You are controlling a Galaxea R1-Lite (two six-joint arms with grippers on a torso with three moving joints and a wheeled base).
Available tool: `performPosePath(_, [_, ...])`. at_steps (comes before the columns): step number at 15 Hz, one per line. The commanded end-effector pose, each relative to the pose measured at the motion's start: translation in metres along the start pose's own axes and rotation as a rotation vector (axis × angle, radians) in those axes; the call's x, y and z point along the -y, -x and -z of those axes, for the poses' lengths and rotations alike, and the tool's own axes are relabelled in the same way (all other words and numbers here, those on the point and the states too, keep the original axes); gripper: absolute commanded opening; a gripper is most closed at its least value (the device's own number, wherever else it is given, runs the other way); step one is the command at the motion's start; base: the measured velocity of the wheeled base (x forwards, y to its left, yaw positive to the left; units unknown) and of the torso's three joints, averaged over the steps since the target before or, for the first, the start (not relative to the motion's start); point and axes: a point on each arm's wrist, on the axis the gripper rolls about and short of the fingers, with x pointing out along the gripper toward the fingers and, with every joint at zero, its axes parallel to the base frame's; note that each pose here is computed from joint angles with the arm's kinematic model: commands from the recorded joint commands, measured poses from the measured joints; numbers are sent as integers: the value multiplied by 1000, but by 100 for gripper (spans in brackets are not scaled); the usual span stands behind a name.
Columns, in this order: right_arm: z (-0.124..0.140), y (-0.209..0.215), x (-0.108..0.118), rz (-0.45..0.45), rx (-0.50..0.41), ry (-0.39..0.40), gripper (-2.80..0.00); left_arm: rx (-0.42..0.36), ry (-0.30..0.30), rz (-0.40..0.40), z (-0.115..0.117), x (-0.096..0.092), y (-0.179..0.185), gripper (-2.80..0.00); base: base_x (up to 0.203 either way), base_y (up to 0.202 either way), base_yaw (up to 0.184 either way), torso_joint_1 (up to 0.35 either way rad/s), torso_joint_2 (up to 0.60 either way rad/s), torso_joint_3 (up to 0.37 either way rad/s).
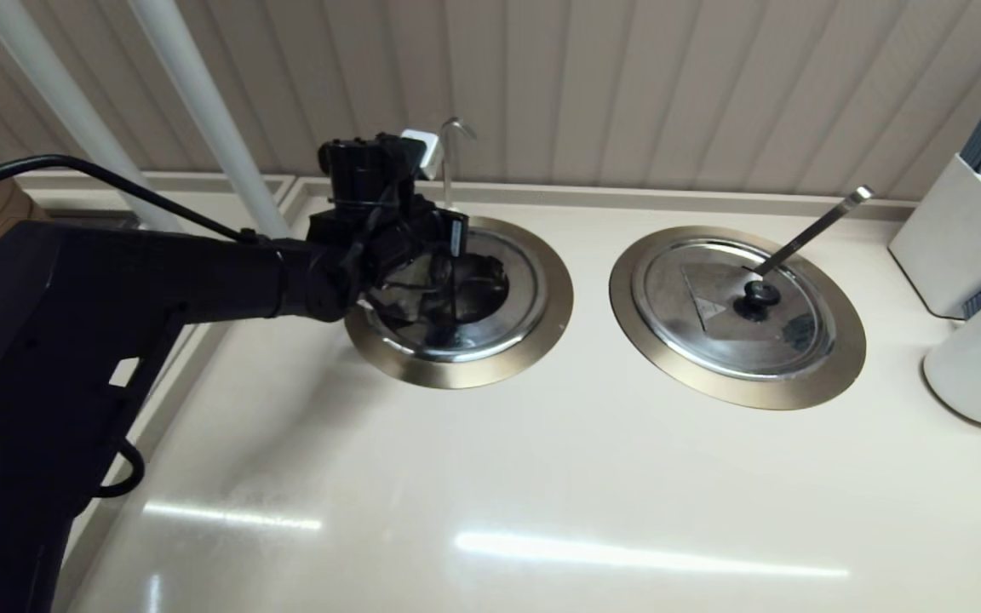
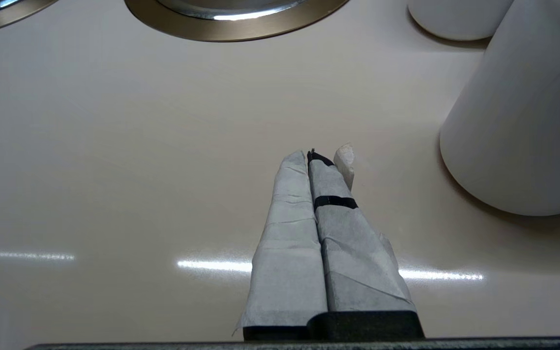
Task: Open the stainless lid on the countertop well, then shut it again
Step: Stir with a spoon
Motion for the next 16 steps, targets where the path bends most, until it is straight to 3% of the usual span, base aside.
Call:
performPosePath(1, [1, 0, 0, 1, -4, 0, -280, 5, -9, -23, 9, 1, -8, -280, 0, 0, 0, 0, 0, 0])
performPosePath(6, [1, 0, 0, 1, -4, 0, -280, 71, 6, -29, 9, 4, -14, -280, 0, 0, 0, 0, 0, 0])
performPosePath(12, [1, 0, 0, 1, -4, 0, -280, 73, 134, 61, 3, 23, -9, -280, 0, 0, 0, 0, 0, 0])
performPosePath(16, [1, 0, 0, 1, -4, 0, -280, 39, 133, 86, 2, 25, -2, -280, 0, 0, 0, 0, 0, 0])
